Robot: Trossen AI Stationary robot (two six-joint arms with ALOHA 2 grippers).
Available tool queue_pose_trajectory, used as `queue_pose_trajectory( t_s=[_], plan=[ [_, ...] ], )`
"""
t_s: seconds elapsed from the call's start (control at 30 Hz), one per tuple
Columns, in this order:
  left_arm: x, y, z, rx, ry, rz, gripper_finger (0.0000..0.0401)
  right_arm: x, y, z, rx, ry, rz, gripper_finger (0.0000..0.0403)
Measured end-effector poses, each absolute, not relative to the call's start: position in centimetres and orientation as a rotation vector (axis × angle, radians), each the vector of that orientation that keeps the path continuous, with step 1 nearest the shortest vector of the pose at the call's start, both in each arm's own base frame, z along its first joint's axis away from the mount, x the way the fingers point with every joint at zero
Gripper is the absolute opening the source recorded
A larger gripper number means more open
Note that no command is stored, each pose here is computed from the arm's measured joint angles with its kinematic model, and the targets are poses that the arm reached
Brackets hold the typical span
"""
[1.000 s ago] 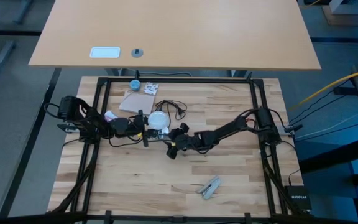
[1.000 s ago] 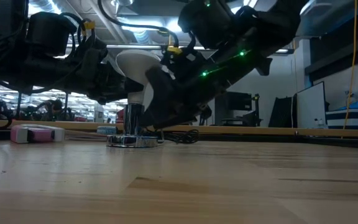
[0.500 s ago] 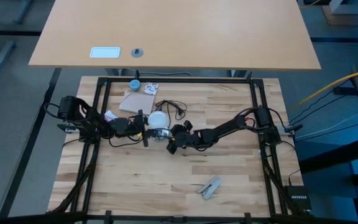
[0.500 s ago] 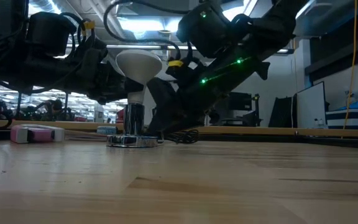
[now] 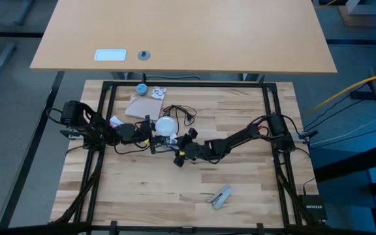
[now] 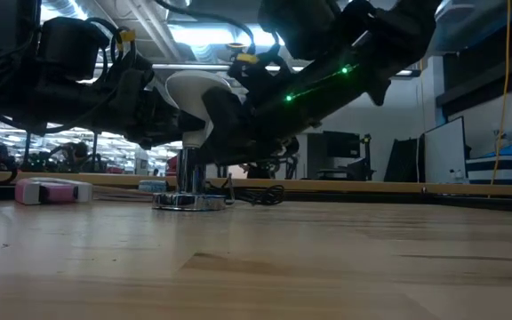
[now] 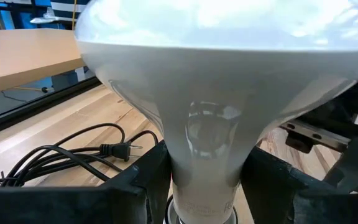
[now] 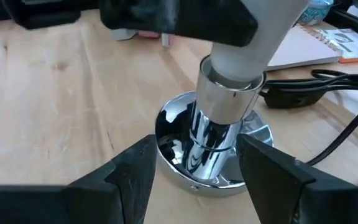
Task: Screw lightbulb
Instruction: Insert the light bulb into the lamp
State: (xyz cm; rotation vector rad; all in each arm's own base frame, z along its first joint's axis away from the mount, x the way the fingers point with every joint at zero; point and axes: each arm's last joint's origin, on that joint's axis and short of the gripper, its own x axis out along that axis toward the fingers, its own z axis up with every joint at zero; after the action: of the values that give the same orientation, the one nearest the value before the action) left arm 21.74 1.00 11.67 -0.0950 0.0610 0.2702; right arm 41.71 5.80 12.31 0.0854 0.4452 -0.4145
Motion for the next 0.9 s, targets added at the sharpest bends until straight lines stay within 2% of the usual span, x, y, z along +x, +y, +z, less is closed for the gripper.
queue_pose_trajectory(
  t_s=[0.2,0.57,0.9],
  plan=[
    [21.7,1.0,11.7,-0.095,0.061,0.271,0.0157,41.8,5.3,12.2,0.143,0.446,-0.403,0.0225],
    [21.7,1.0,11.7,-0.098,0.059,0.271,0.0157,42.9,5.2,9.3,0.227,0.398,-0.373,0.0225],
    [21.7,1.0,11.7,-0.092,0.06,0.273,0.0157,43.1,5.0,8.9,0.208,0.492,-0.499,0.0225]
  ],
)
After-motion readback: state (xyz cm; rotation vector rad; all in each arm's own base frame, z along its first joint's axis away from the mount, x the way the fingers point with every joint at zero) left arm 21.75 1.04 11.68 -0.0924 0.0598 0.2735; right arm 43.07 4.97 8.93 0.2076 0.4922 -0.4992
